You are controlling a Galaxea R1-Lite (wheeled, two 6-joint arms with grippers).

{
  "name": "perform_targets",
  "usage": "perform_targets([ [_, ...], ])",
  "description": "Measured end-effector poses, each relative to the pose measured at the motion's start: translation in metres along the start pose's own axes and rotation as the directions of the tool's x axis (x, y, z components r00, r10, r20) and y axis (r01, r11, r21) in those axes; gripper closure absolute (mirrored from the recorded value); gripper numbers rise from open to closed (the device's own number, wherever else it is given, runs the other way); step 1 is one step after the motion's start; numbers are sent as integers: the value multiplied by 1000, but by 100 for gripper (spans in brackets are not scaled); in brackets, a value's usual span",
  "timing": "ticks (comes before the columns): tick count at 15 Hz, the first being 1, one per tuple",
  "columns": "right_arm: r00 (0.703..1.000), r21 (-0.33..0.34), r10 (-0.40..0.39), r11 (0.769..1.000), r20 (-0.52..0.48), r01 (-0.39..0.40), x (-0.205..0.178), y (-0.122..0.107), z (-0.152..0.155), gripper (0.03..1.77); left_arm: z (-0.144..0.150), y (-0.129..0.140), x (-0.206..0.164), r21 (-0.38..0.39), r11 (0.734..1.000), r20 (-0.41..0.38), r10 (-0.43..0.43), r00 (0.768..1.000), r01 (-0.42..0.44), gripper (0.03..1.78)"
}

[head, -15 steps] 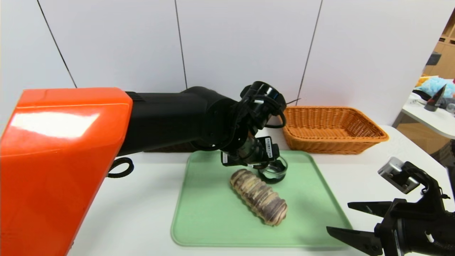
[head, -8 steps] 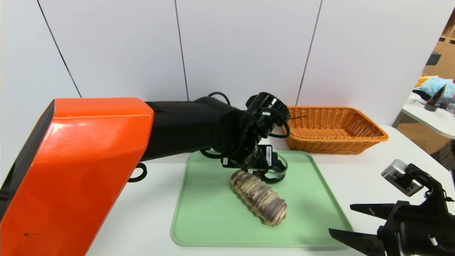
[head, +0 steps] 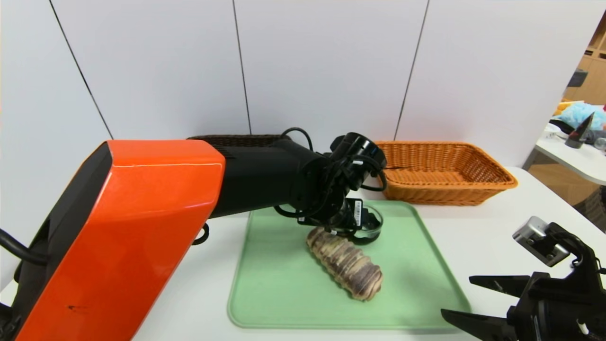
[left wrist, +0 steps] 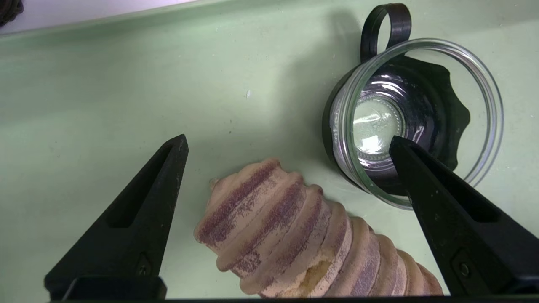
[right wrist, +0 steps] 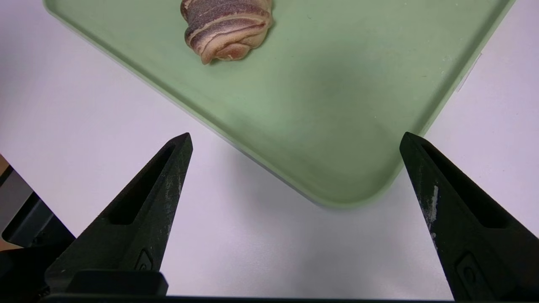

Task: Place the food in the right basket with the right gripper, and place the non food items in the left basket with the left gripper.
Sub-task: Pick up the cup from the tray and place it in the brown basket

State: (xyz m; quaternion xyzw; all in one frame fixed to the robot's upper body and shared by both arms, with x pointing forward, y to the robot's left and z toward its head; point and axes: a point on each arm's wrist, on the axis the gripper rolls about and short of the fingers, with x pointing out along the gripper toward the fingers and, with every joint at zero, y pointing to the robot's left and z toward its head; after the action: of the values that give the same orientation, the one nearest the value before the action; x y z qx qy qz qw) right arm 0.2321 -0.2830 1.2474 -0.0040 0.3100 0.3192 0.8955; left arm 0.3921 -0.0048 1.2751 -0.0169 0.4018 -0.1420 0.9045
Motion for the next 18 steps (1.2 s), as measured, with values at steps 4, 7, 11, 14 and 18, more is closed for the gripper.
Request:
perform_targets([
  [4,1000,-3,0,1000,6,0,-2,1,-1,10,-1,1,5,15,1000,-1,5,1000,-5,12],
  [7,1000,-4,-1,1000,9,1,-3,1,-1,10,-1,1,7,13,1000,0,4,1000,-4,12],
  [11,1000,-4,0,1000,10,0,-3,1,-1,10,-2,1,9,14,1000,-2,5,1000,-5,12],
  [14,1000,-4,0,1000,10,0,-3,1,-1,10,-1,0,11,10,1000,8,-1,1000,1,33],
  [18,1000,-4,0,1000,9,0,-3,1,-1,10,-1,-1,12,23,1000,12,-3,1000,3,87],
])
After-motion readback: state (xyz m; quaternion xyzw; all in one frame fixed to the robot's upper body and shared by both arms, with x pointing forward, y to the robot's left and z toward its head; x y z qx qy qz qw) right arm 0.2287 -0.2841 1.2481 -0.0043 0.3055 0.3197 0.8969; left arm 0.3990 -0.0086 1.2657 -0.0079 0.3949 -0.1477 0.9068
